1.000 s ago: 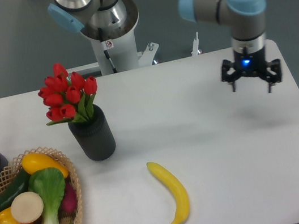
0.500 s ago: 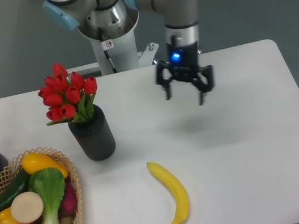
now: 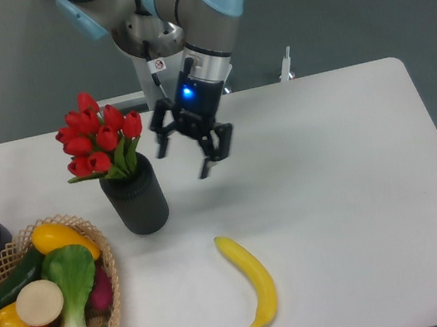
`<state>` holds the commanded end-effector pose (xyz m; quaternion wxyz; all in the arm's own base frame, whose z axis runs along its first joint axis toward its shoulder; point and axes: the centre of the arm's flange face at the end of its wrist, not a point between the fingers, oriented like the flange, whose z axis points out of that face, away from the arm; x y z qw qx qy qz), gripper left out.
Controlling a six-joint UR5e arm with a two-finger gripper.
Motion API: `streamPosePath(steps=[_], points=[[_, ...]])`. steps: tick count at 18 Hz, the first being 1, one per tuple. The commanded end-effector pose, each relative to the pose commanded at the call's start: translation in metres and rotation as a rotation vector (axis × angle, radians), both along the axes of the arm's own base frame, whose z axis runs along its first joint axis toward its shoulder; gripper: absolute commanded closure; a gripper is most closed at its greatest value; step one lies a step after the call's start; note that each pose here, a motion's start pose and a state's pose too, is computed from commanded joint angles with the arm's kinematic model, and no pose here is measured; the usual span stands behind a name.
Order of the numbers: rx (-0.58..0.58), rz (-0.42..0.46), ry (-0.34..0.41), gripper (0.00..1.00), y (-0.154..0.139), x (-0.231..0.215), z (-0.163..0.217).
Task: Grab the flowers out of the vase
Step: 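Lower the gripper around the tulip stems above the vase rim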
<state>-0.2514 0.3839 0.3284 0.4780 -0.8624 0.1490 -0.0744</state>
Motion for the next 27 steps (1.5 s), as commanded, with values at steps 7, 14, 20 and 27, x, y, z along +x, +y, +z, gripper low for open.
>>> streamPosePath(steps=[7, 14, 20, 27], points=[[-0.005, -0.012, -0.010, 0.00, -0.003, 0.013, -0.005], [0.007, -0.024, 0.026, 0.00, -0.007, 0.017, -0.002], [-0.010, -0.006, 0.020, 0.00, -0.020, 0.027, 0.005], [-0.123, 0.011, -0.023, 0.00, -0.034, 0.041, 0.002]])
